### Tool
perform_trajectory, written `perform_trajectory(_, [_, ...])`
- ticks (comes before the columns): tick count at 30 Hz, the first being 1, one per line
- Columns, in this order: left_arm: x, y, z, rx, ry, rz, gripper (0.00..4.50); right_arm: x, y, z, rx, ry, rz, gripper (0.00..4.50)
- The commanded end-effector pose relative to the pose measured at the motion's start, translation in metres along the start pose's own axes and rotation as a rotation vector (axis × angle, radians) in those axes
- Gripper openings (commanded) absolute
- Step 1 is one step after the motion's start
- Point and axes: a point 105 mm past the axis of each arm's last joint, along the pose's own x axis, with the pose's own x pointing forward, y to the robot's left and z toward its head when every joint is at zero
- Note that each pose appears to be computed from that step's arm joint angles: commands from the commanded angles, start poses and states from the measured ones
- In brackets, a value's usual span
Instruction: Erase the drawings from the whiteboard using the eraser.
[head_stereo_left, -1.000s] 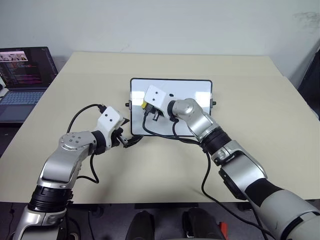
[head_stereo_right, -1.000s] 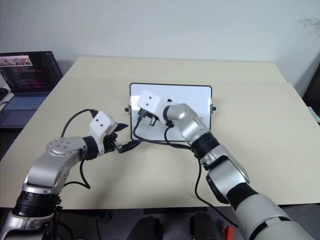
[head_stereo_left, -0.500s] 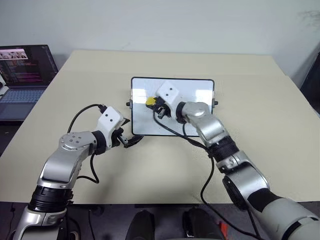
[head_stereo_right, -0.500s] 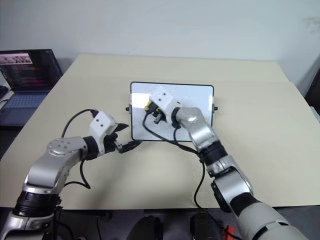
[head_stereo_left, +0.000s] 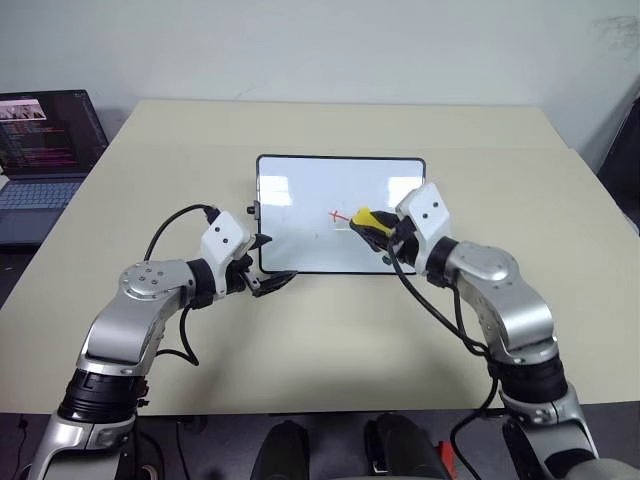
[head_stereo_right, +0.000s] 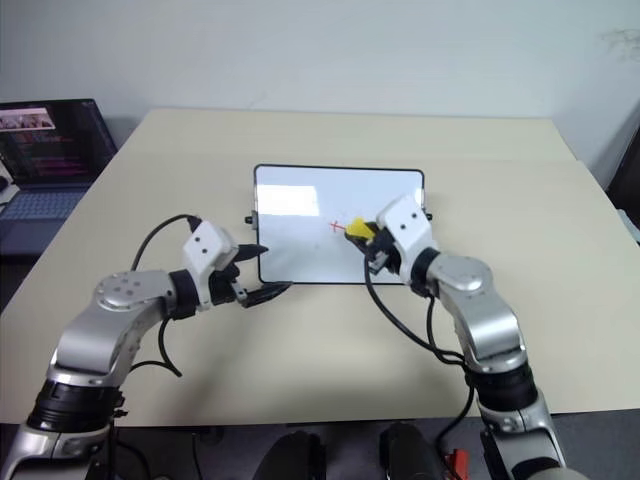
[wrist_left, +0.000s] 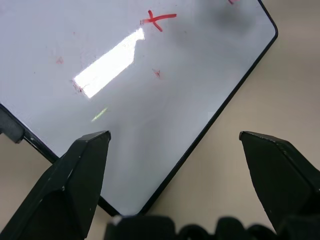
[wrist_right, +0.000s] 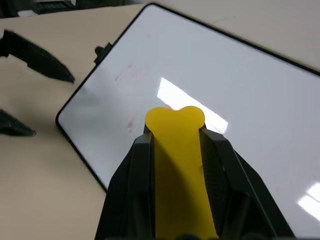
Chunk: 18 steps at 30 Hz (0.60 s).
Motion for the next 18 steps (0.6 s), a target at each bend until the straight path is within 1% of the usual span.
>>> perform_trajectory(1, [0.001, 0.002, 0.01, 0.038, -0.03, -0.009, 4.5, -0.007, 0.01, 0.002, -0.046, -0.016, 0.003, 0.96])
perform_trajectory(4, [0.003, 0.002, 0.011, 0.041, -0.033, -0.013, 4.5, -0.007, 0.014, -0.002, -0.045, -0.004, 0.001, 0.96])
perform_trajectory(8, [0.004, 0.002, 0.012, 0.04, -0.035, -0.016, 4.5, -0.009, 0.013, -0.008, -0.103, 0.019, -0.039, 0.96])
perform_trajectory(15, [0.005, 0.002, 0.012, 0.034, -0.043, -0.015, 4.5, 0.0, 0.013, 0.001, -0.122, -0.021, -0.065, 0.96])
perform_trajectory(18, [0.006, 0.004, 0.013, 0.034, -0.047, -0.014, 4.5, 0.009, 0.014, 0.013, -0.128, -0.052, -0.057, 0.96])
